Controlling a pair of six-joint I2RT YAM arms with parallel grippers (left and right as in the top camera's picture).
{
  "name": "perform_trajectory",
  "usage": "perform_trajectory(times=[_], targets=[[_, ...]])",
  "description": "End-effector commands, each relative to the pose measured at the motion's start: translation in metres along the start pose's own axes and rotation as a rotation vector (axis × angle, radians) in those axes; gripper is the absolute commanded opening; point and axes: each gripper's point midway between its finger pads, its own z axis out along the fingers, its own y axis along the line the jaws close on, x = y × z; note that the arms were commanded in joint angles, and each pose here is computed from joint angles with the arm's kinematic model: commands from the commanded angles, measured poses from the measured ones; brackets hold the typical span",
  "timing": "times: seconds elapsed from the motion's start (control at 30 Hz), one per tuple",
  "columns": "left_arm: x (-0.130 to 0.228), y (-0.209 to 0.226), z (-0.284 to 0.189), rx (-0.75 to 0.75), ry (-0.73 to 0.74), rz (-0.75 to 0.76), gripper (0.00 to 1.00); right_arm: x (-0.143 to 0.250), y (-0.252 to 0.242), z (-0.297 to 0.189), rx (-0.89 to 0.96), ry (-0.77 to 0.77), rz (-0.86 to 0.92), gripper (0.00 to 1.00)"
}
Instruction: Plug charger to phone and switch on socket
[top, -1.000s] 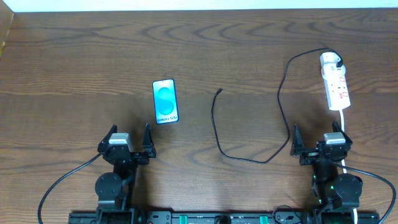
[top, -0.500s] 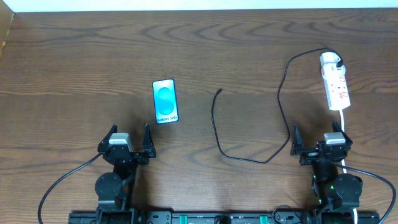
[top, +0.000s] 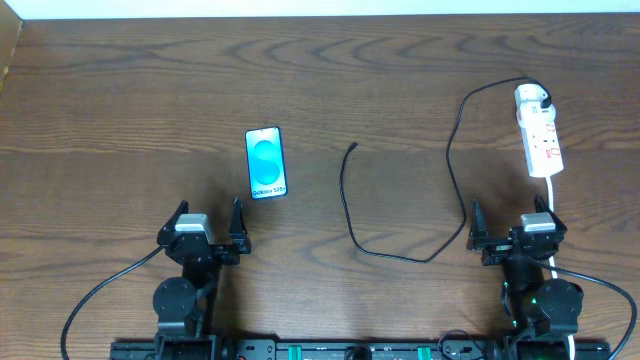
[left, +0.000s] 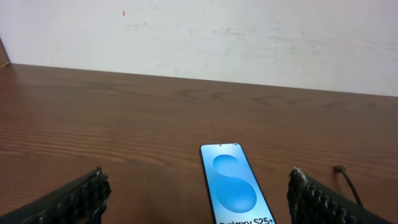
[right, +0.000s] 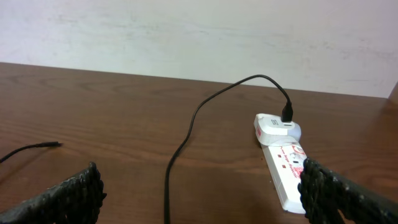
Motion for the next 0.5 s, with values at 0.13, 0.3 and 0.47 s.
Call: perform_trajectory(times=[0.13, 0.3, 0.47], targets=[[0.016, 0.000, 0.001, -0.001, 0.050, -0.015, 0.93, 0.001, -0.001, 0.000, 0.008, 0.002, -0.008, 0.99], [0.011, 0.000, 0.001, 0.001, 0.032, -0.014, 0.93, 0.001, -0.001, 0.000, 0.007, 0.001, -0.008, 0.99], [-0.016, -0.003, -0.001, 0.010, -0.057, -0.010, 0.93, 0.001, -0.001, 0.000, 0.008, 0.002, -0.008, 0.99]])
